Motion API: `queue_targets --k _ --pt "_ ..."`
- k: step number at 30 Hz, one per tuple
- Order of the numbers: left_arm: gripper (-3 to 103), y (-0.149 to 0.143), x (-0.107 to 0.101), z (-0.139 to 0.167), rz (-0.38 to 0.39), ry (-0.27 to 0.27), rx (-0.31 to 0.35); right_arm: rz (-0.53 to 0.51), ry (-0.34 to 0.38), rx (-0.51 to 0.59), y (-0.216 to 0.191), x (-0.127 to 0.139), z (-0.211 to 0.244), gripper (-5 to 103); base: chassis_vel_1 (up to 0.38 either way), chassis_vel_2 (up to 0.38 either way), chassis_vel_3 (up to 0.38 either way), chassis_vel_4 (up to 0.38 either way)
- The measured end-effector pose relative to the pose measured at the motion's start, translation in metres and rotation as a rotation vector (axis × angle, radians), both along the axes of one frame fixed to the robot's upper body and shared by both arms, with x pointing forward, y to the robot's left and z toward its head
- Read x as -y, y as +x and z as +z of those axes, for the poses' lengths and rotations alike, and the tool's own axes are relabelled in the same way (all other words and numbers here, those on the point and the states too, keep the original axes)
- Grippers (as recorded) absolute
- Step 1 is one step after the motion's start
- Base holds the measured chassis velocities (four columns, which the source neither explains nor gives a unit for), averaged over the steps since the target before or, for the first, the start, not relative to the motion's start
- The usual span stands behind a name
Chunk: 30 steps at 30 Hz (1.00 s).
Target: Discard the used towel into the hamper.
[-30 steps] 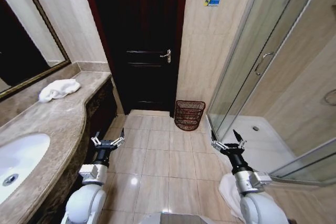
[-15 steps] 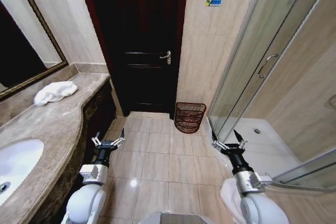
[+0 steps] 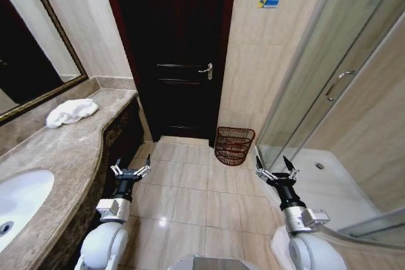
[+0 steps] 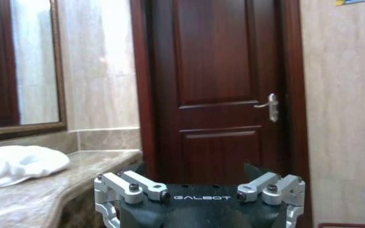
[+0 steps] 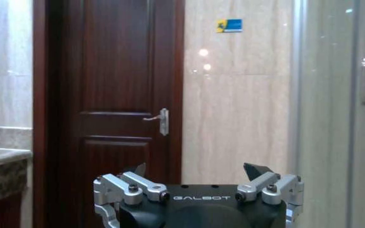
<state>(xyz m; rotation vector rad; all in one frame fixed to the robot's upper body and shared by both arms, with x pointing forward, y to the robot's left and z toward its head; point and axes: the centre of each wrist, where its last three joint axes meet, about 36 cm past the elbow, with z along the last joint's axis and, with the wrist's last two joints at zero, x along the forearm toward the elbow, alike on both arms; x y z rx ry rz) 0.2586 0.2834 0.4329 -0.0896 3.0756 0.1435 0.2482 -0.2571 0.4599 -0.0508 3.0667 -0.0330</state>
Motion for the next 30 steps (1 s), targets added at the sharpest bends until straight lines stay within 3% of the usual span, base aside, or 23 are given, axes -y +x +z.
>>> queue_targets --k 30 --pt "100 -0.0016 -0.0022 -0.0004 0.01 0.003 0.015 0.011 -0.005 -0.008 -0.0013 -0.0011 0.0047 100 0.012 0.161 0.161 0.013"
